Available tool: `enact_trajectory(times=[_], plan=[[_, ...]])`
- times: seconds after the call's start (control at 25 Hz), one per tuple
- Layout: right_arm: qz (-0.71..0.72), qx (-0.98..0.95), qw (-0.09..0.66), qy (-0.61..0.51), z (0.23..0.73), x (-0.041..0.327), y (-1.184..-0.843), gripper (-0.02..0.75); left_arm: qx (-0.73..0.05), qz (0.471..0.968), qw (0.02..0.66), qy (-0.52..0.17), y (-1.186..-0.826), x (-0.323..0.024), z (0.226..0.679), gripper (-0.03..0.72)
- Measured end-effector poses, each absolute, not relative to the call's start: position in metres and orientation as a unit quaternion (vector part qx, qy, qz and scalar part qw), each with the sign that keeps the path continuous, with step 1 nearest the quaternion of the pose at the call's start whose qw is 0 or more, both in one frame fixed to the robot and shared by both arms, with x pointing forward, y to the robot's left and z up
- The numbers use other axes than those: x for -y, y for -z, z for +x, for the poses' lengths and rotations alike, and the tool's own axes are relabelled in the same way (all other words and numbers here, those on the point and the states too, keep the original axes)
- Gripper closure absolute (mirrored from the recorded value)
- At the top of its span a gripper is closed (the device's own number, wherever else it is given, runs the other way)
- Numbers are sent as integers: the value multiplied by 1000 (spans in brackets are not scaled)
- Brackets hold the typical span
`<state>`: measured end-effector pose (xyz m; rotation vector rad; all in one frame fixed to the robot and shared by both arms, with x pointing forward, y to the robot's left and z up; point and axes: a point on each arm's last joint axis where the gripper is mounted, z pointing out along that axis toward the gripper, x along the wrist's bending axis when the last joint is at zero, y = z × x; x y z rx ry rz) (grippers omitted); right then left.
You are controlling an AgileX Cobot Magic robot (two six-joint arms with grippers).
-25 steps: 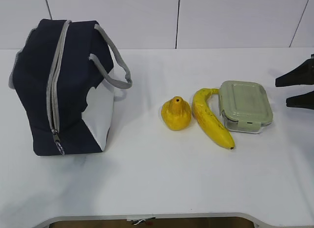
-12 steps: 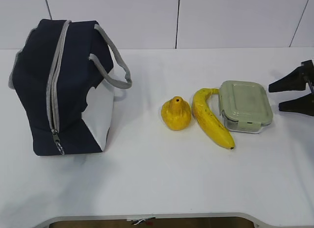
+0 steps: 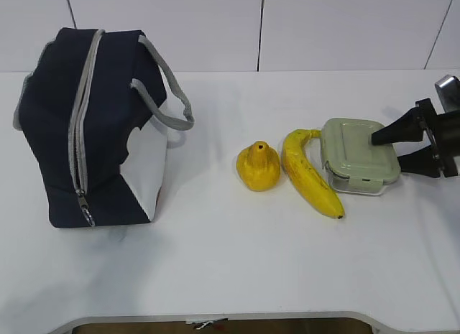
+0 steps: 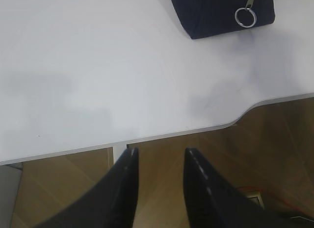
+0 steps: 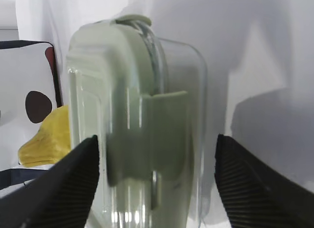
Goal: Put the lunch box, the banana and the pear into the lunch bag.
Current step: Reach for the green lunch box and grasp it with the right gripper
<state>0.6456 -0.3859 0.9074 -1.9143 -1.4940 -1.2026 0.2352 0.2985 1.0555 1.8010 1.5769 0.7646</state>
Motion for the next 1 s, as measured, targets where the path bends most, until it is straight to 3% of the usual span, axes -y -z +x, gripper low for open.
enact_trajectory(times=[1.0], plan=[[-676, 549, 223, 438, 652, 371, -901, 188, -597, 682, 309, -289, -1056, -298, 235, 444]])
